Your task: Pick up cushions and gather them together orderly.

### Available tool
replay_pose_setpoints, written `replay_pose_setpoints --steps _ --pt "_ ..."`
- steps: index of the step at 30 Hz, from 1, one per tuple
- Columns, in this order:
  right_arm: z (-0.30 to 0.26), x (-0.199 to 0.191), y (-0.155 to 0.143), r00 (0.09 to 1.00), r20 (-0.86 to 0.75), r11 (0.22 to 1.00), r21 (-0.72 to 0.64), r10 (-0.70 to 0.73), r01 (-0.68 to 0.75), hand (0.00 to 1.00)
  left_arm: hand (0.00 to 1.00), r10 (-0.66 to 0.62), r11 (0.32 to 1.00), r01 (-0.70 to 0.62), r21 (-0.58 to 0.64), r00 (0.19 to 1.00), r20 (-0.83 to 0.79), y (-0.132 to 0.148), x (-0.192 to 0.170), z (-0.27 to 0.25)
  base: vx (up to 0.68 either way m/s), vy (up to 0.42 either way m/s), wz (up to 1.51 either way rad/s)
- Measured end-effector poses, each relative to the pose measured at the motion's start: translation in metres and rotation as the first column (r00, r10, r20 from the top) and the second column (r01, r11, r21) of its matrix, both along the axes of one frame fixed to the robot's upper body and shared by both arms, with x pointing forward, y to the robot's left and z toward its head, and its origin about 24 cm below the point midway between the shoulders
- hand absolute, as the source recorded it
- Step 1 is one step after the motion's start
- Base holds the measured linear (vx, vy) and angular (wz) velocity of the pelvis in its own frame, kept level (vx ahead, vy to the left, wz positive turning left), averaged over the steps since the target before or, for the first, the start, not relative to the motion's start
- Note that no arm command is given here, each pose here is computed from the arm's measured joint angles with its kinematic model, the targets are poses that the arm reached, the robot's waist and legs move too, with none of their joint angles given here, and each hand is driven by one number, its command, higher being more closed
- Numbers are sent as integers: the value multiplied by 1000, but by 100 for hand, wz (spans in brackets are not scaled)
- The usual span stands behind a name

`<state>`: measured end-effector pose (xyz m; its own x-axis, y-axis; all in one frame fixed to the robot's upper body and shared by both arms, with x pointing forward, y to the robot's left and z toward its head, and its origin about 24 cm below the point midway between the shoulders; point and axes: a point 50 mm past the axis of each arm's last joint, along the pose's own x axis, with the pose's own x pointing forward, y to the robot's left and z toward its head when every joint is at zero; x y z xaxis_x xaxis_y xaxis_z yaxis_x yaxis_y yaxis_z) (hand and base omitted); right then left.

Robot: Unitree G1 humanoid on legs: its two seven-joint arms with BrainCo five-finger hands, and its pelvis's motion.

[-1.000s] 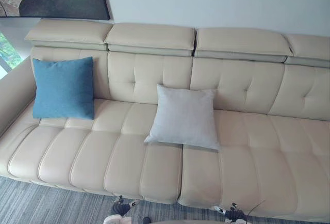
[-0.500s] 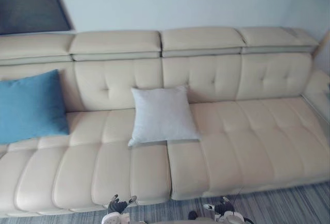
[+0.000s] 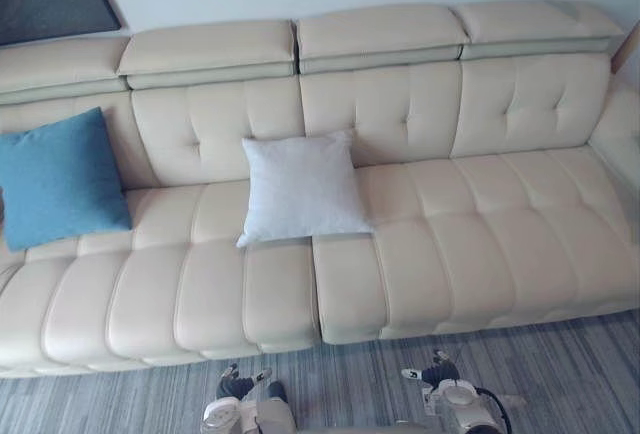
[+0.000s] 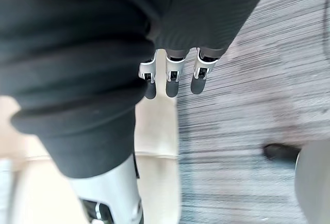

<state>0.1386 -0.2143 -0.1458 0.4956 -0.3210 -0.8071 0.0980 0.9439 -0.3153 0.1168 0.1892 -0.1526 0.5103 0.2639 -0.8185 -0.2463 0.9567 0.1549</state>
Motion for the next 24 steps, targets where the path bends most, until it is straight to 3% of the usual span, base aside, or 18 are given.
replay_pose_setpoints --steps 6,9,16,24 --pt "-1 -8 -2 998 -1 998 5 -57 57 0 0 80 997 -80 -14 997 4 4 -3 0 -226 125 -37" --pt "-7 -17 22 996 -15 993 78 -87 88 0 0 139 990 -139 -15 990 5 10 -9 0 -128 210 -86" --pt "-6 -21 19 995 -8 992 73 -101 101 0 0 150 988 -151 -36 989 -10 2 -12 -3 50 75 -57" --pt "1 3 23 997 53 995 84 -60 55 0 0 115 992 -117 -54 992 -43 -3 -10 -5 143 -38 -130"
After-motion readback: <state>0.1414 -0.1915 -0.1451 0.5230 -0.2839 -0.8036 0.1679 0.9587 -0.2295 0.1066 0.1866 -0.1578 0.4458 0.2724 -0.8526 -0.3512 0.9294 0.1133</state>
